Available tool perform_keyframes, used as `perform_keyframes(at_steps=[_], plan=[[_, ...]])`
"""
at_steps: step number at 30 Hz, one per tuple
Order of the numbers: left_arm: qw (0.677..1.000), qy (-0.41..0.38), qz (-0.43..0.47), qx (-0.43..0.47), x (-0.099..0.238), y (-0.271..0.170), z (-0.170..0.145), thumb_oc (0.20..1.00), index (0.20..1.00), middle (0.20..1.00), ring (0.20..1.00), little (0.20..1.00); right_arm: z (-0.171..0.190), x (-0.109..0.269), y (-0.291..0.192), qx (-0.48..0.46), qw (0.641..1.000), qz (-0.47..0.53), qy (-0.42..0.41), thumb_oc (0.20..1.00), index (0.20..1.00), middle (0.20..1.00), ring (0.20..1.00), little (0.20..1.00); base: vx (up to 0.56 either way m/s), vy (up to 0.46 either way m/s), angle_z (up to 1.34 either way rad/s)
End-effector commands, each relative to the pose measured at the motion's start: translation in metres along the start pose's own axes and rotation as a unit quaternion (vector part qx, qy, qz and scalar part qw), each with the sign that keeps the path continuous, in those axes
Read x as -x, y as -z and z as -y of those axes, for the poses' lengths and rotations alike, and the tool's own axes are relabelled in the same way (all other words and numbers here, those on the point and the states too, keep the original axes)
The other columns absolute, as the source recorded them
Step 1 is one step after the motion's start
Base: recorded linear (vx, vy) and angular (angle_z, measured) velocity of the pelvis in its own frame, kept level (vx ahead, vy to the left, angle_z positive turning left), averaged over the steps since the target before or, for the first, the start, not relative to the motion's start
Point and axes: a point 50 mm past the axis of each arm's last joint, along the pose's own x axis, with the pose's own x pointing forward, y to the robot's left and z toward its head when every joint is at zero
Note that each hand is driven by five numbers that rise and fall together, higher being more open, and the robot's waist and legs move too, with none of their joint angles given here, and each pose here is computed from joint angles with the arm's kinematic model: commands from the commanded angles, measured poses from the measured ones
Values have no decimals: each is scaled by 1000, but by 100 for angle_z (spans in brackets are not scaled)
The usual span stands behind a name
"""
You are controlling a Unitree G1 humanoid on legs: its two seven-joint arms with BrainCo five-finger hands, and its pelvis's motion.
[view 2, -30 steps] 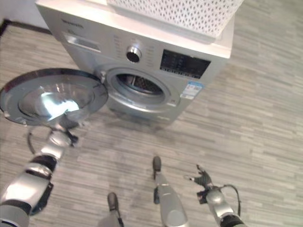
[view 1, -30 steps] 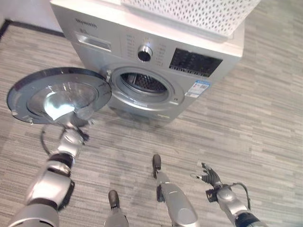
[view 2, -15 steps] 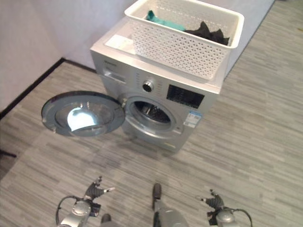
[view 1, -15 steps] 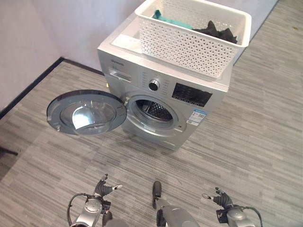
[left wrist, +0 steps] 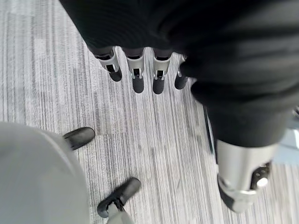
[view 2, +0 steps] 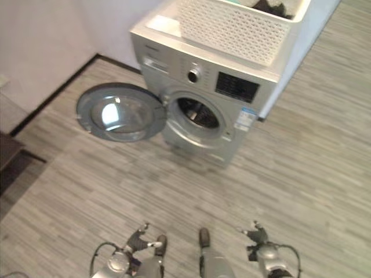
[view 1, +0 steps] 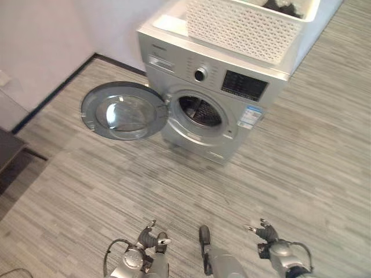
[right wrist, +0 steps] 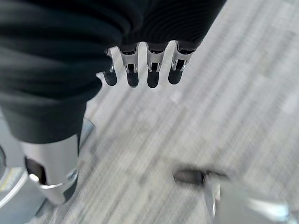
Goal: Grab the laundry basket,head to the washer,open it,put in the laundry and shut it.
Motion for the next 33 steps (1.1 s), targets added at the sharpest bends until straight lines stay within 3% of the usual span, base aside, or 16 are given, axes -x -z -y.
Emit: perform_keyframes(at_steps=[1, 16, 33], plan=[[999, -34, 34, -17, -2, -10, -25, 1000, 1000, 1000, 1000, 1000, -1, 3, 1, 3, 1000, 15, -5, 1000, 1000, 1000, 1000, 1000, 71, 115, -70], [999, -42, -1, -16, -4, 2, -21, 1000, 1000, 1000, 1000, 1000, -13, 4, 3, 21, 999, 9, -26, 1000, 1000, 1000, 1000, 1000, 31, -12, -2], [997, -64, 51, 0, -4, -15, -37, 1000, 1000, 1000, 1000, 1000, -14, 2, 0, -19, 1000, 10, -10, 1000, 1000, 1000, 1000, 1000, 13, 38, 5]])
